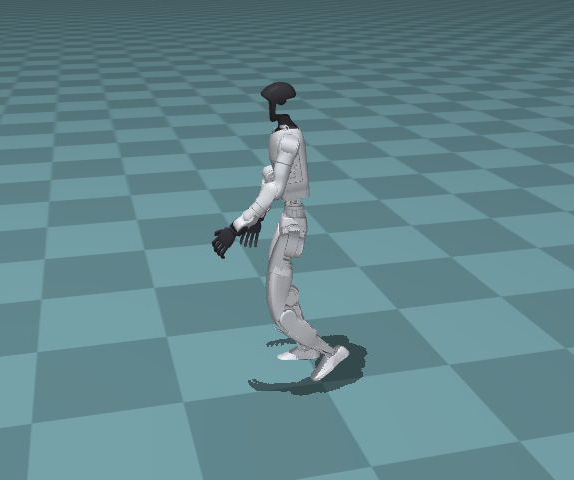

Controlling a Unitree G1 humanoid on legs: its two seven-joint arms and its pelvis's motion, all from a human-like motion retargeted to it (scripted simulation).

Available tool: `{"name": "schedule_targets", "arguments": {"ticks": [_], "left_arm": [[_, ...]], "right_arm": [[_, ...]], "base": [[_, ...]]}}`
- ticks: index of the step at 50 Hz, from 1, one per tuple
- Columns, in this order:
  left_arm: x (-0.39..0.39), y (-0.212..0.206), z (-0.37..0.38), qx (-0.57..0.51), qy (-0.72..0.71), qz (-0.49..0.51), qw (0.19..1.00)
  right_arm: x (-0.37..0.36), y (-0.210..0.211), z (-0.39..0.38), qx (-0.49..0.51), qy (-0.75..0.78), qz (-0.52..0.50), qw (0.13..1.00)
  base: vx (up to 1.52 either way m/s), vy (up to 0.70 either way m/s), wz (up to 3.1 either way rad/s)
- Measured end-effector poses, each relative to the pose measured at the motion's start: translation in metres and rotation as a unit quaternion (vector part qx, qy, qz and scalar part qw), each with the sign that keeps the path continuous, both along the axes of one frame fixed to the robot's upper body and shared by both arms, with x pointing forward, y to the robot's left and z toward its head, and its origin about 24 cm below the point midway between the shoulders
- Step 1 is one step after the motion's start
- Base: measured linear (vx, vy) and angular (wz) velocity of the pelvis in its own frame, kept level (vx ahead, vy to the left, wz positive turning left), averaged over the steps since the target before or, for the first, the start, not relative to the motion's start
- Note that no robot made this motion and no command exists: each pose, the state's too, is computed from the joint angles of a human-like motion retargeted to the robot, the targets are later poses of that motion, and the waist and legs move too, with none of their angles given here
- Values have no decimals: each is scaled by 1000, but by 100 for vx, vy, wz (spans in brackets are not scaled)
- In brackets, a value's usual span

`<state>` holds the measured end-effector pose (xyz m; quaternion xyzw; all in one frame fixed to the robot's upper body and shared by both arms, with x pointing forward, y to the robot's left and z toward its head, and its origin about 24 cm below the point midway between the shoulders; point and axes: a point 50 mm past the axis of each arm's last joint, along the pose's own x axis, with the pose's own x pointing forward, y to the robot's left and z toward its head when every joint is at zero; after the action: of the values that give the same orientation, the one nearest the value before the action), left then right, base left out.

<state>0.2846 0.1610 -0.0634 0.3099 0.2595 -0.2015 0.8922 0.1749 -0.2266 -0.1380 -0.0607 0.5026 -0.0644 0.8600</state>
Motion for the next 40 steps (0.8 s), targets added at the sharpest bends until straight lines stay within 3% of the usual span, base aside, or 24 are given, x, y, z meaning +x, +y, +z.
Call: {"name": "schedule_targets", "arguments": {"ticks": [10,17,27,33,40], "left_arm": [[-144,61,-88,-24,259,265,928],[-207,79,-99,28,376,197,905],[-139,80,-81,19,255,181,950],[-92,53,-64,-45,153,172,972],[-92,42,-61,-88,104,203,970]], "right_arm": [[94,17,58,-20,-193,28,981],[63,-15,42,-29,-140,17,990],[-65,-61,-4,-55,78,-9,995],[-121,-49,-19,-17,153,-29,988],[-116,-37,-22,-22,146,4,989]], "base": [[59,22,-8],[56,30,80],[49,26,195],[52,3,264],[60,-13,150]]}}
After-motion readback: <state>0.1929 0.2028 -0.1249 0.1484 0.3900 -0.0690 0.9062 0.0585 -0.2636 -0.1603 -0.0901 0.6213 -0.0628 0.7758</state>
